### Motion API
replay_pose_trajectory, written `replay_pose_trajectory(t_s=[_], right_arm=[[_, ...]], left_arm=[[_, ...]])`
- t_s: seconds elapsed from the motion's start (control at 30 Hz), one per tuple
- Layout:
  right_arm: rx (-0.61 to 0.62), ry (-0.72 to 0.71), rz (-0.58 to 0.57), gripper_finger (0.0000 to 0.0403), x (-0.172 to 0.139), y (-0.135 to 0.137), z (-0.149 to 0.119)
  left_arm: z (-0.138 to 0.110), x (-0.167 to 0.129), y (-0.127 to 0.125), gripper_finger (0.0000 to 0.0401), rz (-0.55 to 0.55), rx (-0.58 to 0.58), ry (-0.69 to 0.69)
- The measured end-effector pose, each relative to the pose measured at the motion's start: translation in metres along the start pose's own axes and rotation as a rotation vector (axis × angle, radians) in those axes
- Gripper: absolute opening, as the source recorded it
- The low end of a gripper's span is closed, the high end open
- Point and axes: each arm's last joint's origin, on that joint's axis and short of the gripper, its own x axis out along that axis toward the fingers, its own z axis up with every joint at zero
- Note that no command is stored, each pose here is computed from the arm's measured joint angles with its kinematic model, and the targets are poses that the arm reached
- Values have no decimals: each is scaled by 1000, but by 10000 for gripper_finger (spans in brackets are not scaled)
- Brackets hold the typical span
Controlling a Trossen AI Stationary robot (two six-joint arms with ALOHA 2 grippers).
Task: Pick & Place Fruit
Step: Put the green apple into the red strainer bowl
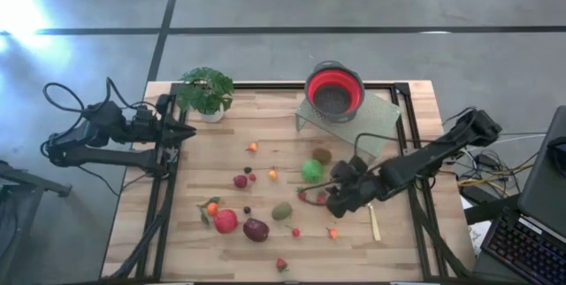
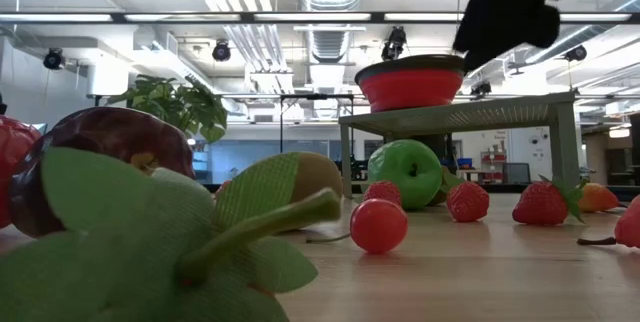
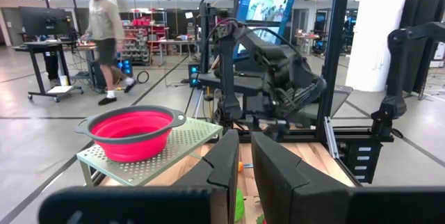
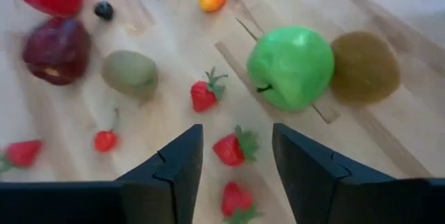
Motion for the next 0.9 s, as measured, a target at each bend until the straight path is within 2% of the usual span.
replay_pose_trajectory(t_s=[0.17,0.3,0.53,0.73,0.9], right_arm=[[-160,-32,-77,185,22,23,4],[-304,-20,-143,176,35,41,8],[-448,74,-299,145,50,58,4],[-529,37,-380,124,67,71,-8],[-616,18,-438,123,84,79,-17]], left_arm=[[0,0,0,46,0,0,0],[0,0,0,46,0,0,0],[0,0,0,46,0,0,0],[0,0,0,46,0,0,0],[0,0,0,46,0,0,0]])
